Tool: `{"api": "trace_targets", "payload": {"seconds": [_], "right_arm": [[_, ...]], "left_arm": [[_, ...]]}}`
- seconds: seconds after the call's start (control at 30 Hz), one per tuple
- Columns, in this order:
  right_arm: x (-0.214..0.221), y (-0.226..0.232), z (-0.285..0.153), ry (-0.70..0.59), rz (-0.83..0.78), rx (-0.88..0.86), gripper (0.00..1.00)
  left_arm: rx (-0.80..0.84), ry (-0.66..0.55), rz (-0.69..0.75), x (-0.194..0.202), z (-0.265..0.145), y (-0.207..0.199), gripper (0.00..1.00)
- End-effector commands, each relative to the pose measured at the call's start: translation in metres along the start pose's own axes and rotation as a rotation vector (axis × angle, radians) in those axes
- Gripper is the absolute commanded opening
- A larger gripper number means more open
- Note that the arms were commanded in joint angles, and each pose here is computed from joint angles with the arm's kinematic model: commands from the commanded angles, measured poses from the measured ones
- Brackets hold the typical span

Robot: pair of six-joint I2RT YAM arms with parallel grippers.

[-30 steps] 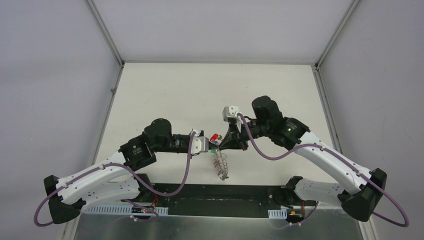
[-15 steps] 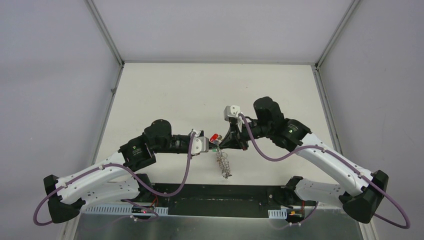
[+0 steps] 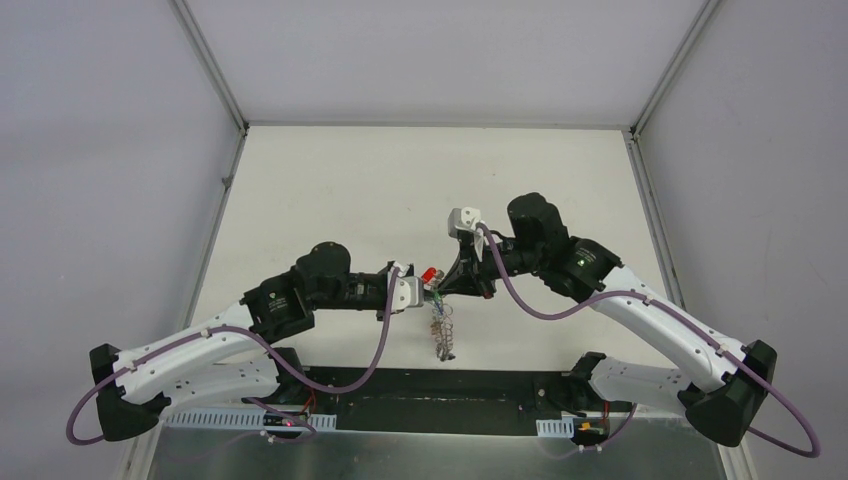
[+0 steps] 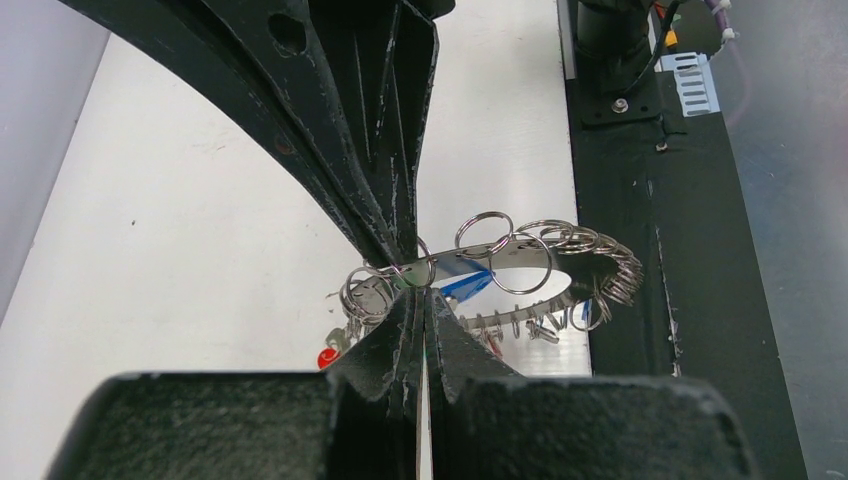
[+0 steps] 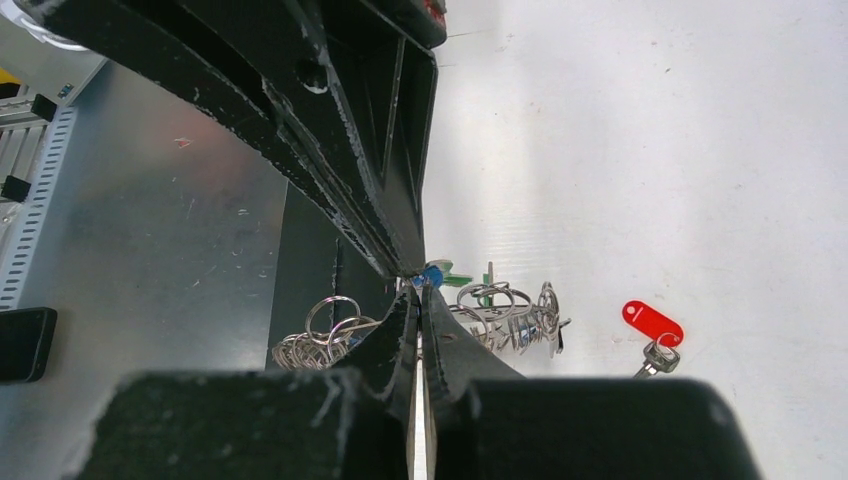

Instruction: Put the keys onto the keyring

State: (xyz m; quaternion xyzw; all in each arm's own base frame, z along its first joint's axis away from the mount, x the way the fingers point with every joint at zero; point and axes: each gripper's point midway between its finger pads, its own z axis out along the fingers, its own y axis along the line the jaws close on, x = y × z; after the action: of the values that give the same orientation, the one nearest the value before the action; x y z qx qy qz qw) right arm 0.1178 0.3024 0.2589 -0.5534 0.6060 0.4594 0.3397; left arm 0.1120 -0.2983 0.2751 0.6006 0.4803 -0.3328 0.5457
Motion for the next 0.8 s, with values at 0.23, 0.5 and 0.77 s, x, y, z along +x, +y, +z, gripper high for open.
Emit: {"api": "trace_targets", "payload": {"seconds": [0.23, 0.5, 0.77], "right_arm": [[-0.036, -0.008, -0.005, -0.115, -0.083, 0.056, 0.0], [-0.036, -0.005, -0.006, -0.122, -0.09, 0.043, 0.0], [-0.038, 0.008, -0.009, -0.148, -0.136, -0.005, 0.0]], "left_arm": [[-0.015, 0.011, -0.019, 0.0, -0.002, -0.003, 0.29], [-0.172, -0.059, -0.101, -0.011, -0.014, 0.017, 0.49], [-0.219, -0.137, -0.156, -0.018, -0.015, 0.021, 0.42]]}}
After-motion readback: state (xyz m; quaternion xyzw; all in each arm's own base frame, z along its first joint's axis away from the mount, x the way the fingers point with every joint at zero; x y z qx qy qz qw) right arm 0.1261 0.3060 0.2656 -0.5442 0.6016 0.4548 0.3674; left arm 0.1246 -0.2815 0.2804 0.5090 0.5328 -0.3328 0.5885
